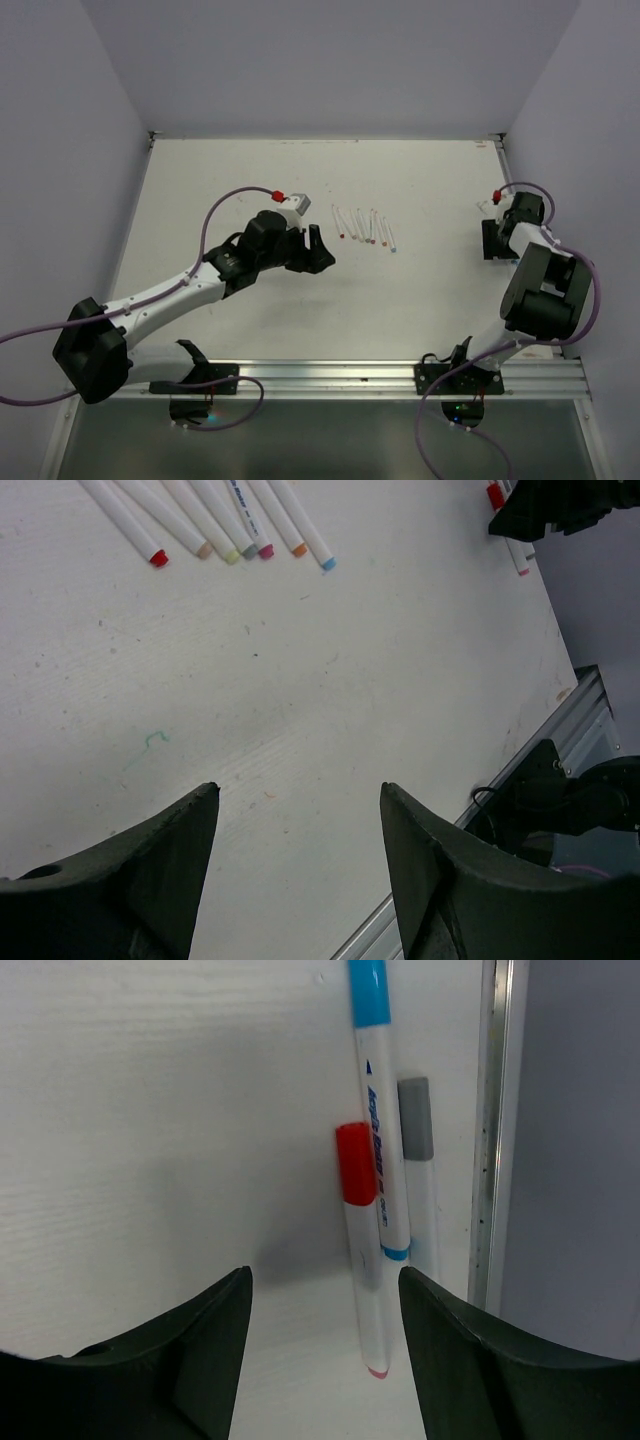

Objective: Open the pen caps

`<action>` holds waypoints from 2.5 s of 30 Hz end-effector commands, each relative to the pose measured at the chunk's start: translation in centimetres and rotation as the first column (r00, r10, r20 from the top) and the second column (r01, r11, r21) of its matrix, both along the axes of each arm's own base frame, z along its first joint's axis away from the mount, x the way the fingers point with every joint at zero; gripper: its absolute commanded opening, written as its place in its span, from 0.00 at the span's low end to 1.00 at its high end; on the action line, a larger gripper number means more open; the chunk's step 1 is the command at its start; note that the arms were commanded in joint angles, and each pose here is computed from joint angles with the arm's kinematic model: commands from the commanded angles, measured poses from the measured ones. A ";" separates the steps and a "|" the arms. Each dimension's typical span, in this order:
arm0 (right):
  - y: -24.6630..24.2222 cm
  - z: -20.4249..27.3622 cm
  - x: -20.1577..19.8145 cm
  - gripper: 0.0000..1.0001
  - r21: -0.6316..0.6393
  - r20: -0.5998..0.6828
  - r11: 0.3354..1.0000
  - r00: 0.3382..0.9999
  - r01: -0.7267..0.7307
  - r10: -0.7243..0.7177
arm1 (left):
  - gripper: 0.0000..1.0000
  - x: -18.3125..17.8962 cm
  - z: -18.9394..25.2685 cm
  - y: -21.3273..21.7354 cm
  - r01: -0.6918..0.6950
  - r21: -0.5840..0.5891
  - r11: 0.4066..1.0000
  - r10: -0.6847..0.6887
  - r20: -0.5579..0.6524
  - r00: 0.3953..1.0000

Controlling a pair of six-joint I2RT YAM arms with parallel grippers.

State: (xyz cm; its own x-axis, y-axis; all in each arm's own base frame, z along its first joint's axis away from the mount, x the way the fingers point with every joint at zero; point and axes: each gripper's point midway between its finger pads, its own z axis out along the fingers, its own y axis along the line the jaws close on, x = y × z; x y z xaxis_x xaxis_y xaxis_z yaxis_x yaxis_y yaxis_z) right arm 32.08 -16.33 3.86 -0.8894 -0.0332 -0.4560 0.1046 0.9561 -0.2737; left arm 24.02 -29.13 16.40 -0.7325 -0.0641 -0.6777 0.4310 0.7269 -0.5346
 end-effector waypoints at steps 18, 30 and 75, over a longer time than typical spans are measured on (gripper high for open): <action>-0.6 -3.4 -3.4 0.45 0.101 -0.099 0.995 0.995 -0.018 0.028 | 0.68 0.5 0.8 -0.9 0.037 -0.011 0.999 -0.037 0.040 0.999; 1.5 -5.5 -3.9 0.27 0.205 -0.166 0.973 0.976 -0.107 0.142 | 0.68 0.6 0.7 -0.9 0.036 -0.021 0.999 -0.035 0.040 0.999; 40.9 17.2 -3.1 0.00 0.628 0.397 0.527 0.818 -0.572 0.415 | 0.61 6.8 5.3 -0.2 0.037 -0.388 0.921 -0.016 0.058 0.998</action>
State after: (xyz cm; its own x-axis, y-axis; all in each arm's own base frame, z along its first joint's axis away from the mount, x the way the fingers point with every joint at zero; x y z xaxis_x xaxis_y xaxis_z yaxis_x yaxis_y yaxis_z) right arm 30.09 21.50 18.73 -0.7267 -0.1225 -0.6760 -0.4222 0.8559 0.2987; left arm 30.57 -28.35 18.35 -0.7401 -0.2831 -0.6101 0.3820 0.5696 -0.7277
